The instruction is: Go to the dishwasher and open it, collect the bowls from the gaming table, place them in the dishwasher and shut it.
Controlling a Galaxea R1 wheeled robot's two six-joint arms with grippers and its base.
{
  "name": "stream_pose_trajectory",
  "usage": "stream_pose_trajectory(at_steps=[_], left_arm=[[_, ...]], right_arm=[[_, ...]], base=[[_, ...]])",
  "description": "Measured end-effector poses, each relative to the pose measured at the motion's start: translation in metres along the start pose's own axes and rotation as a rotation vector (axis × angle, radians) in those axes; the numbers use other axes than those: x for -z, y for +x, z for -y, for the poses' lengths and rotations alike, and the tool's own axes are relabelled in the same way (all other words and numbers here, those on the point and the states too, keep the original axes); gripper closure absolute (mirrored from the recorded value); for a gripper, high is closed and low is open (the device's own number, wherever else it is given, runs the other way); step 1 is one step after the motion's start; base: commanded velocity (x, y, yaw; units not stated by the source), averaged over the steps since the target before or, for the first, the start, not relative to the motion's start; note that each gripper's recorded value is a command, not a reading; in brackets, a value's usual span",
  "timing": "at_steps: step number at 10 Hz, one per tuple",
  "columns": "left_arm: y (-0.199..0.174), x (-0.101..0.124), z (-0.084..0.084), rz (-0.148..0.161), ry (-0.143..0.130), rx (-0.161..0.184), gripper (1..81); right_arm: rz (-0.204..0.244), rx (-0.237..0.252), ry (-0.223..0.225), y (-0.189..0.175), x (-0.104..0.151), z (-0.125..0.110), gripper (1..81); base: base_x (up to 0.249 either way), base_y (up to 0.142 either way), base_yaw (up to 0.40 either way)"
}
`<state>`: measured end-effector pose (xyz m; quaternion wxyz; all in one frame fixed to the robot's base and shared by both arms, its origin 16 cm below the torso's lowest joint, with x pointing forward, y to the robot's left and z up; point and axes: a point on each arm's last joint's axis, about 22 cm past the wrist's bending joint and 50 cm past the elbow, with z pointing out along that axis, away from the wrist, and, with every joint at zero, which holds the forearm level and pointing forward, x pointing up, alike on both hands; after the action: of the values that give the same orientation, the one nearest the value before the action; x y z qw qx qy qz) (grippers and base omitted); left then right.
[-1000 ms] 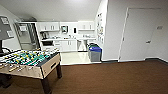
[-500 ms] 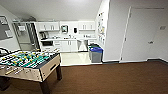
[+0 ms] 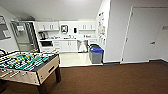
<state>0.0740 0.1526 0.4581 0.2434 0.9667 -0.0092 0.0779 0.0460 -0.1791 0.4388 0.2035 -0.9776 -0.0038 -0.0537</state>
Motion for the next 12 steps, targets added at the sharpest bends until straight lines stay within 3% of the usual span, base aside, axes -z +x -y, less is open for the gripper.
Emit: stream_pose_trajectory(at_steps=[8,12], left_arm=[[-0.0004,0.0000,0.0000,0.001,0.000,0.000,1.0],[0.0001,-0.0008,-0.0020,0.000,-0.003,0.000,1.0]], right_arm=[[0.000,0.000,0.000,-0.0004,0.0000,0.0000,1.0],[0.000,0.000,-0.003,0.0005,0.0007,-0.0022,1.0]], base=[[0.166,0.000,0.000],[0.167,0.068,0.000]])
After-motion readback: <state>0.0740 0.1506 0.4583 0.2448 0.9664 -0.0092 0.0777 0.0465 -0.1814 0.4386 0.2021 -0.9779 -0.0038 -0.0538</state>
